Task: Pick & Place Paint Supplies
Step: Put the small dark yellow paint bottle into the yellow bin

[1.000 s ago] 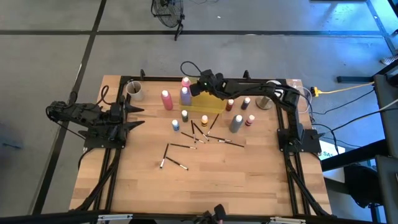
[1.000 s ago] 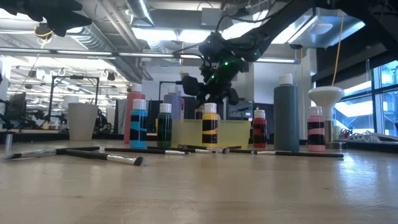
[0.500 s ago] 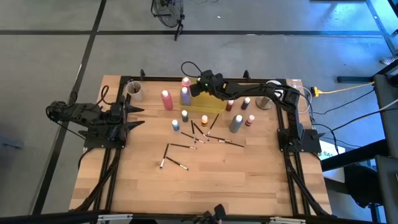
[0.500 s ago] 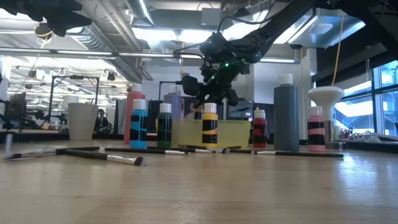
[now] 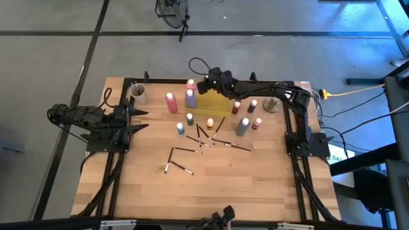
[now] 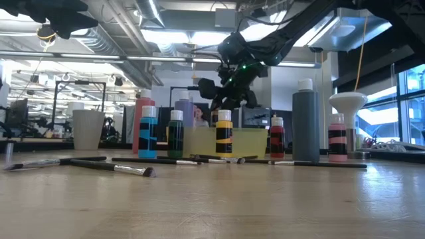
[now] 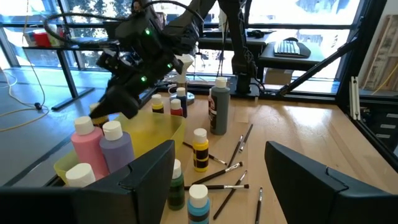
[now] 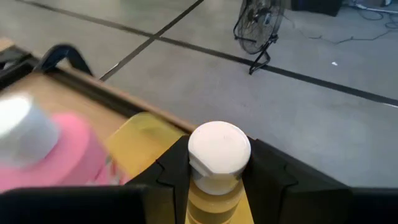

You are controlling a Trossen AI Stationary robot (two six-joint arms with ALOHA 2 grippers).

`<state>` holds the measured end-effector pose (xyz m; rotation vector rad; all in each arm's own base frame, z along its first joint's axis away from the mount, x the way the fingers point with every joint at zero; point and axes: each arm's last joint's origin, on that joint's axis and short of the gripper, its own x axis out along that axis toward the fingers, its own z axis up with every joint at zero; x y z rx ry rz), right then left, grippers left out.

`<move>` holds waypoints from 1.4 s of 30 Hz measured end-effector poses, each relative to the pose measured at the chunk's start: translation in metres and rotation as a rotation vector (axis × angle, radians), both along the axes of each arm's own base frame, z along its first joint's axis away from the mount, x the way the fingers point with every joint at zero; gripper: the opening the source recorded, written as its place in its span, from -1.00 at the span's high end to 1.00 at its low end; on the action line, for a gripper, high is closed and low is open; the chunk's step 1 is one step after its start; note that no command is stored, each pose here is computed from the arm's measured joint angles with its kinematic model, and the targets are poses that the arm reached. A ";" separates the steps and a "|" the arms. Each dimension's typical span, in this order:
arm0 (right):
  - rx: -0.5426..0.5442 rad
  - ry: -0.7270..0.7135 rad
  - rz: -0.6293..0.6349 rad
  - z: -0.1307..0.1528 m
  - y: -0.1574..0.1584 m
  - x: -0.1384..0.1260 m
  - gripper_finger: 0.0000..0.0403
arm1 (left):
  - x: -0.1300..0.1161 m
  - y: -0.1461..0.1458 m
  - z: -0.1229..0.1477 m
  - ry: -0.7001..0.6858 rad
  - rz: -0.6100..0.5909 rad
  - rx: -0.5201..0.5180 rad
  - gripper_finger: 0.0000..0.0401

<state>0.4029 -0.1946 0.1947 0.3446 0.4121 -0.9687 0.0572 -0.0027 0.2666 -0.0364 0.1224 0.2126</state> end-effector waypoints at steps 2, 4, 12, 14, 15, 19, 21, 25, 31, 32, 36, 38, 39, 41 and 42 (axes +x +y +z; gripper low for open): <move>0.009 -0.002 0.001 0.000 -0.003 -0.002 0.43 | 0.000 0.000 0.000 0.000 0.000 0.000 -0.23; 0.023 0.002 0.010 -0.001 -0.004 -0.003 0.43 | 0.000 0.000 0.000 0.000 0.000 0.000 -0.23; 0.047 0.001 -0.004 -0.003 -0.005 -0.004 0.43 | 0.000 0.000 0.000 0.000 0.002 0.000 -0.23; 0.052 0.010 -0.003 -0.003 -0.005 -0.005 0.43 | 0.000 0.000 0.000 0.000 0.006 0.001 -0.23; 0.053 0.013 -0.003 -0.004 -0.005 -0.005 0.43 | 0.000 0.000 0.000 0.000 0.007 0.001 -0.23; 0.051 0.041 0.006 -0.005 -0.004 -0.006 0.43 | 0.000 0.000 0.000 0.000 0.008 0.002 -0.23; 0.053 0.049 0.006 -0.006 -0.004 -0.006 0.43 | 0.000 0.000 0.000 0.000 0.008 0.002 -0.23; 0.053 0.070 0.011 -0.007 -0.004 -0.007 0.43 | 0.000 0.000 0.000 0.002 0.007 0.009 -0.23; 0.035 0.124 0.012 -0.008 -0.004 -0.009 0.43 | 0.000 0.000 0.000 0.002 0.007 0.009 -0.23; 0.035 0.125 0.016 -0.008 -0.004 -0.009 0.43 | 0.000 0.000 0.000 0.002 0.007 0.009 -0.23; 0.032 0.161 0.037 -0.010 -0.003 -0.009 0.43 | 0.000 0.000 0.000 0.004 0.007 0.010 -0.23; 0.035 0.165 0.041 -0.010 -0.003 -0.010 0.43 | 0.000 0.000 0.000 0.005 0.007 0.011 -0.23; 0.035 0.164 0.041 -0.010 -0.003 -0.009 0.43 | 0.000 0.000 0.000 0.006 0.007 0.011 -0.23; 0.035 0.164 0.041 -0.010 -0.003 -0.009 0.43 | 0.000 0.000 0.000 0.006 0.007 0.011 -0.23; 0.035 0.164 0.041 -0.010 -0.003 -0.010 0.43 | 0.000 0.000 0.000 0.005 0.007 0.011 -0.23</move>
